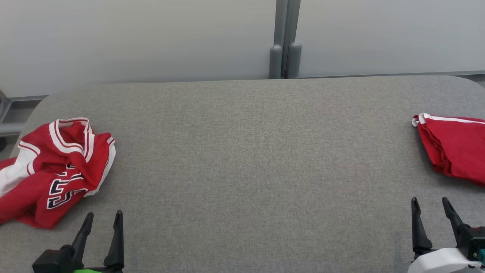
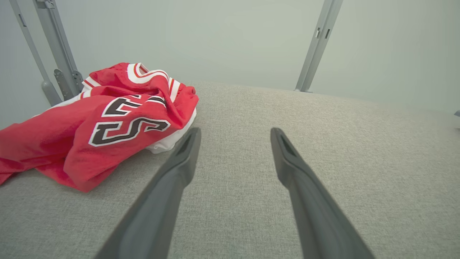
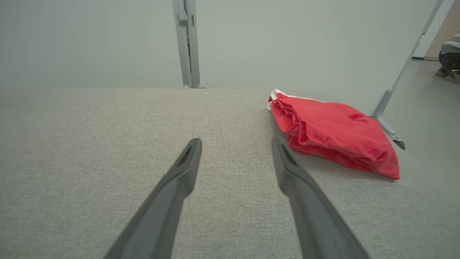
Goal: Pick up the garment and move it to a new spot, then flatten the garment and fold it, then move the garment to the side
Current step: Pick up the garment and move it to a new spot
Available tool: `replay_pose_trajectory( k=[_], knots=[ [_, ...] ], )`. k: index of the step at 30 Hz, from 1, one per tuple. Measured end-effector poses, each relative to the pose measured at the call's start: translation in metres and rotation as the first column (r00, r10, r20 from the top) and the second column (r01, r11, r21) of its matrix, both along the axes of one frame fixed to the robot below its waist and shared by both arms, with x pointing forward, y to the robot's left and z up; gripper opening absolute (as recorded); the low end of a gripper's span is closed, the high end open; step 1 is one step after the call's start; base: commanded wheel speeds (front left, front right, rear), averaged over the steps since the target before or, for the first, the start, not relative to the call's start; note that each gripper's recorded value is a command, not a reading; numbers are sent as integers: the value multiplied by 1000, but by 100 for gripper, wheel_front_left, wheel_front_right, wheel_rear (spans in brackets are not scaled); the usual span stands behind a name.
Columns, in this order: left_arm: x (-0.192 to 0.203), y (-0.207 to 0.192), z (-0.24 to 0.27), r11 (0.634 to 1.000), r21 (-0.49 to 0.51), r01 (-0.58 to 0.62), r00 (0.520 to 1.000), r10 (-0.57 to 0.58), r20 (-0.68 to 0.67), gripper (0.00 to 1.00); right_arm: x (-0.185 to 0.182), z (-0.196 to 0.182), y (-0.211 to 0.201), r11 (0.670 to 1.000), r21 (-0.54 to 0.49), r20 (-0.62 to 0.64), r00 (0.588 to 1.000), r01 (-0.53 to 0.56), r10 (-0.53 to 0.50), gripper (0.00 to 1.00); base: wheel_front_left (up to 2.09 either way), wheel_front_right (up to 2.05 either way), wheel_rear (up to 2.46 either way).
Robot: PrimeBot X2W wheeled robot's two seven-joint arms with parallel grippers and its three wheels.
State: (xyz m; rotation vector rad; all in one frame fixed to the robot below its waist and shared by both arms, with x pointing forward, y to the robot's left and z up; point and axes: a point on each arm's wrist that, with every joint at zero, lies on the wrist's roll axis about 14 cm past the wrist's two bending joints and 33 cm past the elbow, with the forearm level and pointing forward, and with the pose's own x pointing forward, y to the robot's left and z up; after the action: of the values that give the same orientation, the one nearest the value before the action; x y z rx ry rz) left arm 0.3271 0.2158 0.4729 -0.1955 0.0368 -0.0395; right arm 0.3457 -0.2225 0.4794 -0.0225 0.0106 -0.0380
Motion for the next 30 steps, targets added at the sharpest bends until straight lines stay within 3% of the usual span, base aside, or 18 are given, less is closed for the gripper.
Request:
replay_pose_trajectory(
  k=[11,19,24,30],
  knots=[
    [-3,6,-2,1000,-5,-30,1000,30,-4,100,8,-5,14,999,-8,-17,999,-40,40,100,0,0,0],
    [-25,42,5,988,0,-154,988,154,16,100,31,6,76,976,9,24,975,-219,219,100,0,0,0],
    [-62,74,0,962,5,-274,962,274,-1,100,40,11,135,925,22,40,925,-379,378,100,0,0,0],
    [-111,105,-4,910,9,-415,910,415,-10,100,35,15,212,816,42,53,817,-577,575,100,0,0,0]
  ],
)
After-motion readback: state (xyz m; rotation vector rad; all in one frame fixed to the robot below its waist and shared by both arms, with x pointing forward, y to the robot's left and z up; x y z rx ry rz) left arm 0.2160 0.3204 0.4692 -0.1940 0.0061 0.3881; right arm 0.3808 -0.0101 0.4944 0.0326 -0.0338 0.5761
